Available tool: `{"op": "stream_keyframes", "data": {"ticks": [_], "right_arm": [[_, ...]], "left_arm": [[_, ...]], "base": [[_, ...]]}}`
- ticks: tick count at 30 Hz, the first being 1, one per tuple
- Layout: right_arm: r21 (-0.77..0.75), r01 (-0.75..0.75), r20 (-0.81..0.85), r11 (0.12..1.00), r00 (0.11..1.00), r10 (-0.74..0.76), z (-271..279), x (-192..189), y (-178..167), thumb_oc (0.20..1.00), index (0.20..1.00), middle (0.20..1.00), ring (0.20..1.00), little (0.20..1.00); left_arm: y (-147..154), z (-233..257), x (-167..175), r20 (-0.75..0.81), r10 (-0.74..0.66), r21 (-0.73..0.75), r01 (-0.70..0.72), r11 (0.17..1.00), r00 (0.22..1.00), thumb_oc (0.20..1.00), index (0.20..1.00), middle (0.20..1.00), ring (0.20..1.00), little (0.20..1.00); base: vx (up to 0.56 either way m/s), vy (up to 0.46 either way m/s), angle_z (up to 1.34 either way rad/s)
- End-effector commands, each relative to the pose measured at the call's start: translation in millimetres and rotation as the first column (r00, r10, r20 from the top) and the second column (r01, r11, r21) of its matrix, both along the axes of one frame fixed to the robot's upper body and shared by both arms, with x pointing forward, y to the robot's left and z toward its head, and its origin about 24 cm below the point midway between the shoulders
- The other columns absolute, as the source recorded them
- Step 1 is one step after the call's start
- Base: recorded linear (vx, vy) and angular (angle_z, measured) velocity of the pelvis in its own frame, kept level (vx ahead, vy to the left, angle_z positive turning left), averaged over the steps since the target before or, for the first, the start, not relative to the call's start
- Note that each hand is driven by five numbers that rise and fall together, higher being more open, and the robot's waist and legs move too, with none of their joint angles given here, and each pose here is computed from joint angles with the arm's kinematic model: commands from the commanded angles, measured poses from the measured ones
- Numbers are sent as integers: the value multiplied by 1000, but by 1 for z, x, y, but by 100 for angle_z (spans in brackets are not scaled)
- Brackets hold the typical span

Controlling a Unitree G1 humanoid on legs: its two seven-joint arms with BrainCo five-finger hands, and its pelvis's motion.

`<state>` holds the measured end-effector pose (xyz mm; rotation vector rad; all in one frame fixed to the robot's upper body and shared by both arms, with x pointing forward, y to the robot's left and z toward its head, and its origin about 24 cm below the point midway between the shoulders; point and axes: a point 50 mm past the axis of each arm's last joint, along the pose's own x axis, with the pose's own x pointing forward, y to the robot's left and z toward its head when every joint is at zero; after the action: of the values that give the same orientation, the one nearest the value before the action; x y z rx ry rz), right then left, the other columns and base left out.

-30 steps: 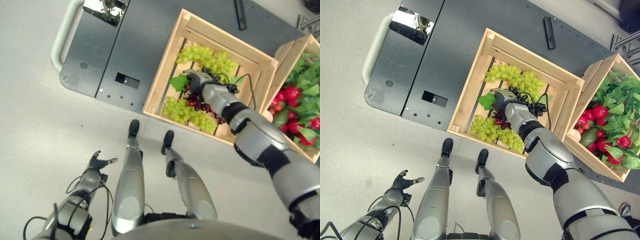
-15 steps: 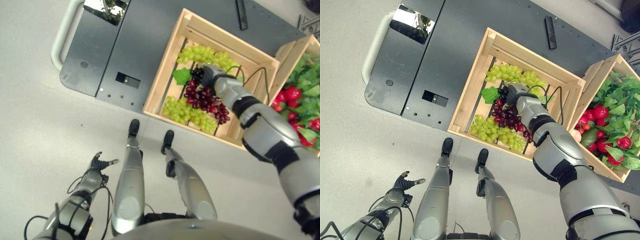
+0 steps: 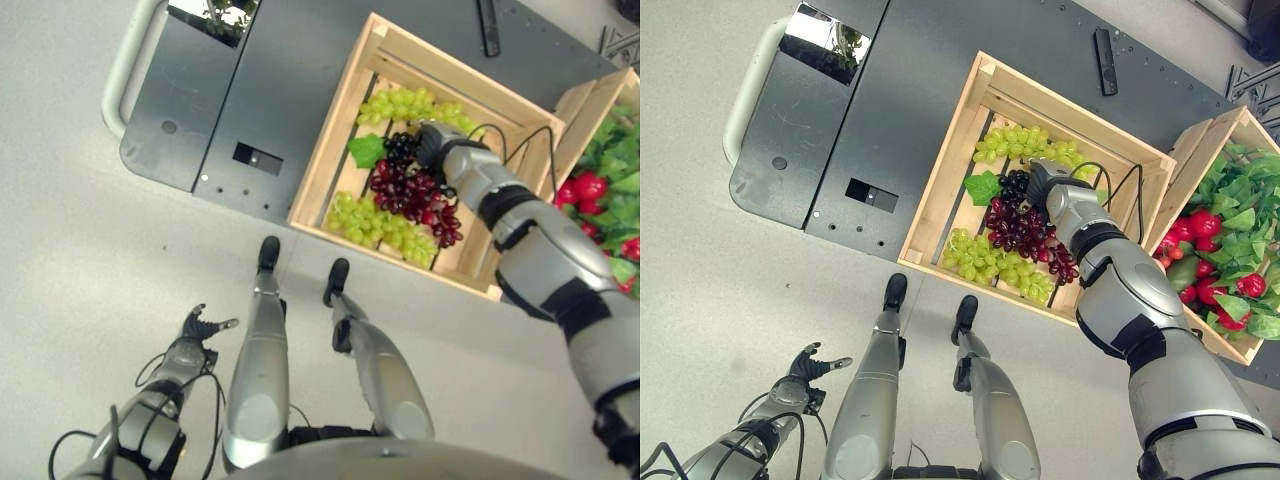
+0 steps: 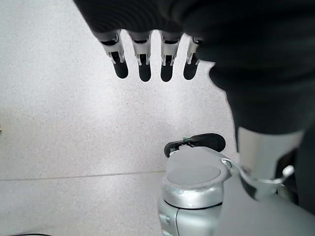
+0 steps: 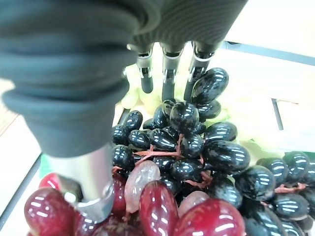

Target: Pick up the fruits from the basket on one side to the basket on the other side

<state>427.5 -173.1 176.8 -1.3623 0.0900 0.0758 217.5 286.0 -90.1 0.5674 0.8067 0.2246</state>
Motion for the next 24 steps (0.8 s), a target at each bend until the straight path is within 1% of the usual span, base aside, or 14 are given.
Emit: {"op": "stream_keyframes", "data": {"ticks": [1,4,8,13,16,18,24], "right_arm": [[-39,128,63,991,990,-126,26,-1,-38,1000,1000,1000,1000,1000],[-15,102,69,995,992,-101,25,0,-29,1000,1000,1000,1000,1000],[-28,83,72,996,994,-81,29,2,-24,1000,1000,1000,1000,1000],[-16,86,93,996,992,-84,36,2,-24,1000,1000,1000,1000,1000],[-30,81,96,996,992,-78,37,3,-21,1000,1000,1000,1000,1000],[-68,66,94,995,994,-59,36,4,-14,1000,1000,1000,1000,1000],[-84,26,99,996,995,-17,35,5,0,1000,1000,1000,1000,1000]], "left_arm": [[4,-3,-6,-23,31,-7,-32,999,999,1000,1000,1000,1000,1000],[4,-3,-7,-26,32,-7,-32,999,999,1000,1000,1000,1000,1000],[4,-3,-7,-25,23,-6,-23,1000,999,1000,1000,1000,1000,1000],[3,-3,-6,-21,8,-1,-8,1000,1000,1000,1000,1000,1000,1000],[3,-2,-5,-18,3,0,-3,1000,1000,1000,1000,1000,1000,1000],[0,-3,-4,-19,-9,-1,9,1000,1000,1000,1000,1000,1000,1000],[-1,-4,-6,-21,-10,0,10,1000,1000,1000,1000,1000,1000,1000]], "base": [[0,0,0],[0,0,0],[0,0,0],[0,0,0],[0,0,0],[0,0,0],[0,0,0]]}}
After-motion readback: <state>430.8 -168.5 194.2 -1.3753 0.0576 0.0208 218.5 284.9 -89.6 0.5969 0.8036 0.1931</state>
